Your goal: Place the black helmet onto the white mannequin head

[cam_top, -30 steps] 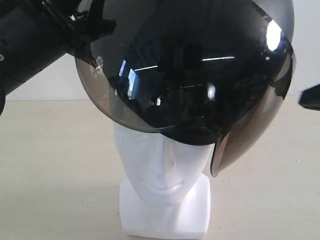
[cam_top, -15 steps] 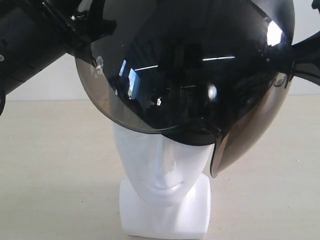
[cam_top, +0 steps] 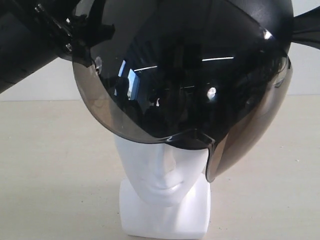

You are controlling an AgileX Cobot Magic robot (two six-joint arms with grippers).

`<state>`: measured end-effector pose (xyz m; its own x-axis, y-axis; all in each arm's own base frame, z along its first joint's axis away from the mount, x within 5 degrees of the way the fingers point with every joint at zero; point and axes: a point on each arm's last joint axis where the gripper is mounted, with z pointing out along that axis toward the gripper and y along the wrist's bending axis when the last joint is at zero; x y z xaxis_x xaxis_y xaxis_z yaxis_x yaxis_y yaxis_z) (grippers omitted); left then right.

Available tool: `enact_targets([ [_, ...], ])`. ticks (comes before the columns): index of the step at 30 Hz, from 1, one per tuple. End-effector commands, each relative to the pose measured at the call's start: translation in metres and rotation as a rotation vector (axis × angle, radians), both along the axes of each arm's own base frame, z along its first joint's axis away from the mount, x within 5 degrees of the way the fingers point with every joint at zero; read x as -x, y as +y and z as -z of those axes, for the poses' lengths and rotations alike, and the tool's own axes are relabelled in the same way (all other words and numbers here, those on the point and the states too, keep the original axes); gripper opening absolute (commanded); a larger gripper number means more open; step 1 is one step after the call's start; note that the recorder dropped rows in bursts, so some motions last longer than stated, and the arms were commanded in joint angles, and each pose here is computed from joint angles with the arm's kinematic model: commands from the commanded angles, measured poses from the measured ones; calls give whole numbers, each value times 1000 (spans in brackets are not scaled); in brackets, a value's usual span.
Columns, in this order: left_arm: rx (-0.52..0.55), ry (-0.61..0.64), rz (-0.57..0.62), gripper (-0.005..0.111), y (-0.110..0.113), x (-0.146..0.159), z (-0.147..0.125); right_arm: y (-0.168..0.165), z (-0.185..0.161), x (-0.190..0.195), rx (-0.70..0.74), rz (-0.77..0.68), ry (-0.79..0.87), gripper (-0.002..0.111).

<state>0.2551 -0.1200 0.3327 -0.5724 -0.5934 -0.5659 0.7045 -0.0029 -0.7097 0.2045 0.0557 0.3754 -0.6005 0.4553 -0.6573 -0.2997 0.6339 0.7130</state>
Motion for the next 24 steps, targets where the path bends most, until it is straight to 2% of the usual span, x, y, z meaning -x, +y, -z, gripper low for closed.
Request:
enact_targets([
  [1, -187, -41, -138, 4, 6, -12, 17, 10, -7, 9, -62, -121, 18, 0],
  [13, -247, -11, -210, 4, 9, -19, 21, 11, -6, 10, -52, -136, 24, 0],
  [19, -284, -45, -224, 4, 7, -28, 4, 11, -3, 11, -33, -148, 40, 0],
  [24, -307, -49, -238, 4, 9, -30, 3, 12, -3, 12, -36, -156, 45, 0],
])
